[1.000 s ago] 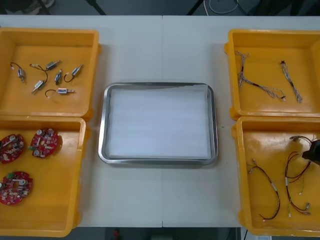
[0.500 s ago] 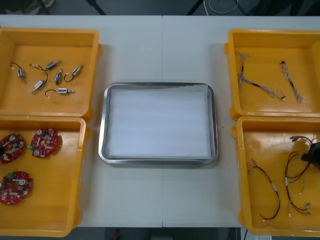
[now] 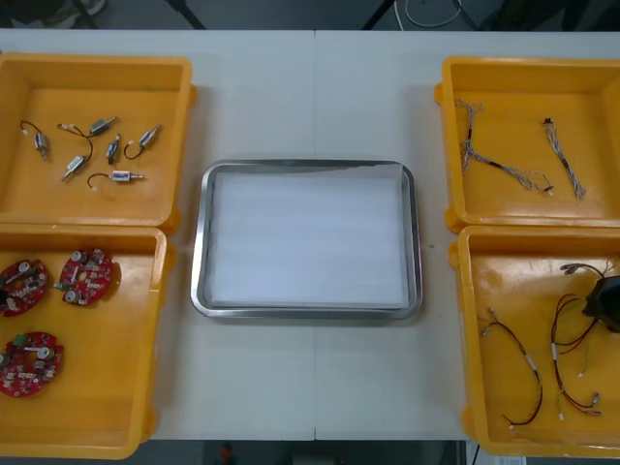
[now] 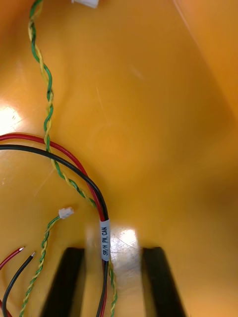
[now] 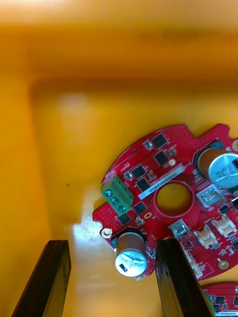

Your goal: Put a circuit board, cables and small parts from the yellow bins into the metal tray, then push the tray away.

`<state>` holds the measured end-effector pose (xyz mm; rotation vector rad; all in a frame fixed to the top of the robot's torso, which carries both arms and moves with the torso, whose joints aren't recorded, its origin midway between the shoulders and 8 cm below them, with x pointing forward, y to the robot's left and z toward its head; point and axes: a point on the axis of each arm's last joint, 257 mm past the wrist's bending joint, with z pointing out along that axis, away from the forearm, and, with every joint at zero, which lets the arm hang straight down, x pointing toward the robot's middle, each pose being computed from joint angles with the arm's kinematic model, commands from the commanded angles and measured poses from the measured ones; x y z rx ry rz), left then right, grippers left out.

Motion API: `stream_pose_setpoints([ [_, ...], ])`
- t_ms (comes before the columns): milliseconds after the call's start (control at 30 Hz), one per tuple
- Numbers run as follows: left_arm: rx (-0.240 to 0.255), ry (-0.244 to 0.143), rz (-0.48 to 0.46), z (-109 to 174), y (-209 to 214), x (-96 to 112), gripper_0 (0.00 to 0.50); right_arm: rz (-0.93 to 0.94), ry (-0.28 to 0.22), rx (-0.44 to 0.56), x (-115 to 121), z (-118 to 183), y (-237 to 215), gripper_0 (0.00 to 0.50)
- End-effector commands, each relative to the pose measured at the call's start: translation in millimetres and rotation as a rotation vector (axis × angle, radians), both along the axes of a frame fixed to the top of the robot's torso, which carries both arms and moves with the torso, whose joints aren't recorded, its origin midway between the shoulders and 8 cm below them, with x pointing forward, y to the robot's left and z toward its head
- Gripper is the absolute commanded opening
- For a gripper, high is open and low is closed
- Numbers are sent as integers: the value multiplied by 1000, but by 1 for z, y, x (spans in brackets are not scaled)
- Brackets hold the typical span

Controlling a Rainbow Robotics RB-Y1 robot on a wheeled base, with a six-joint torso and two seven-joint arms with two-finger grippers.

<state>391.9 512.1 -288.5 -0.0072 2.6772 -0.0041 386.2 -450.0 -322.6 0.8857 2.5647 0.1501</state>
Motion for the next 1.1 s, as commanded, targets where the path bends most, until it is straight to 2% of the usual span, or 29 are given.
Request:
stream_pose_setpoints([
  [33,68,25,-55,3,18,-12,500,16,27,-2,-9,-15,8,0],
  [100,67,25,-55,3,18,-12,500,17,23,-4,-9,-14,6,0],
  [133,64,25,-52,3,18,-12,479,12,16,1,-8,-11,4,0],
  [167,61,25,-53,3,17,-12,407,8,6,3,-7,-7,2,0],
  [200,61,25,-53,3,17,-12,379,8,-2,2,-5,-5,1,0],
  [267,59,23,-56,3,16,-12,253,7,-26,-2,-2,7,-2,0],
  [300,58,24,-53,3,16,-12,206,7,-32,-3,-1,11,-3,0],
  [367,55,24,-52,3,16,-12,30,13,-45,-15,-2,26,-5,0],
  [400,53,22,-53,3,15,-12,1,26,-49,-24,-2,34,-4,0],
  [533,47,23,-49,3,14,-12,0,60,-51,-54,-10,62,-1,0],
  [800,40,19,-67,8,4,-10,0,128,-9,-143,-41,113,2,0],
  [1000,46,-11,-75,21,0,-2,0,200,31,-216,-60,135,10,0],
  [1100,50,-19,-81,36,-3,-1,0,286,-9,-243,-57,154,26,0],
])
